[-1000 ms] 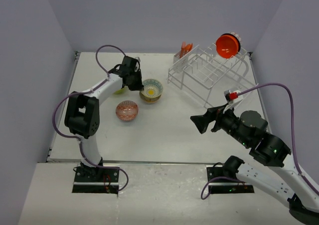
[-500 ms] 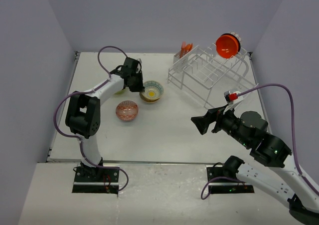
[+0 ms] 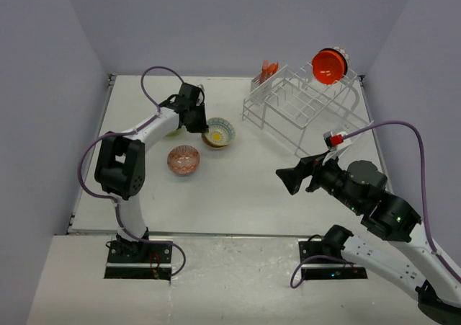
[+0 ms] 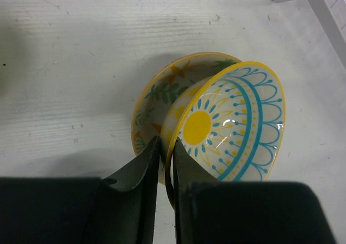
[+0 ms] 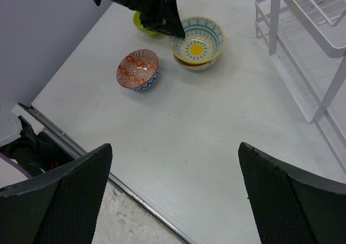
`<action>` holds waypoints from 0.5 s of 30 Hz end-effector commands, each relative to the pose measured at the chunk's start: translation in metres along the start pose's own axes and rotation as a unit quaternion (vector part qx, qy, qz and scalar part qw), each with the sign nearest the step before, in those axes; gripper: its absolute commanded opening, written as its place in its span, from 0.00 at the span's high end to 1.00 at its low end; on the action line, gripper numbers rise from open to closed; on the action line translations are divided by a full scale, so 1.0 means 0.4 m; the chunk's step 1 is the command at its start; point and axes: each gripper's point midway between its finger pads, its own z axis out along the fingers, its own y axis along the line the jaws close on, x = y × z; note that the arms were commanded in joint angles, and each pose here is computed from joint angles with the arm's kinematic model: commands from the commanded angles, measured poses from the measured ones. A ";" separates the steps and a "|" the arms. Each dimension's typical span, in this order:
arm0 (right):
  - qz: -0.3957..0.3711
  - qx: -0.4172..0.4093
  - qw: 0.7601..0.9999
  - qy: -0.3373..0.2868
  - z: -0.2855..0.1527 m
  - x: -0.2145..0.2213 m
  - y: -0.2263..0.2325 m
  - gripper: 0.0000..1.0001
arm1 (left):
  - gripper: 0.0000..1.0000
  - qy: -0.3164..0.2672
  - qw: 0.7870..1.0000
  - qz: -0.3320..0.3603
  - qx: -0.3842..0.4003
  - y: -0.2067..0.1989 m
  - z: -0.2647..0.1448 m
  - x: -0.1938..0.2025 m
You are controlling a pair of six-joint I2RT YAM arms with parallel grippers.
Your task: Unload the bowls from the dish rack
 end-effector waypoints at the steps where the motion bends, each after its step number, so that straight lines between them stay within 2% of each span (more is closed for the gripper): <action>1: -0.004 -0.008 1.000 -0.003 0.000 -0.008 0.009 0.01 | 0.85 -0.026 1.000 0.007 0.005 -0.010 -0.005 -0.030; 8: -0.004 -0.014 1.000 -0.006 -0.003 -0.010 0.013 0.01 | 0.79 -0.025 1.000 0.007 0.009 -0.015 -0.007 -0.032; 10: -0.004 -0.015 1.000 -0.005 -0.003 -0.009 0.014 0.01 | 0.69 -0.028 1.000 0.007 0.009 -0.016 -0.016 -0.034; 11: -0.003 -0.015 1.000 -0.003 -0.001 -0.007 0.014 0.01 | 0.60 -0.035 0.999 0.006 0.008 -0.017 -0.028 -0.041; 15: -0.001 -0.017 1.000 -0.004 -0.001 -0.009 0.017 0.01 | 0.45 -0.050 0.999 0.009 0.000 -0.015 -0.056 -0.058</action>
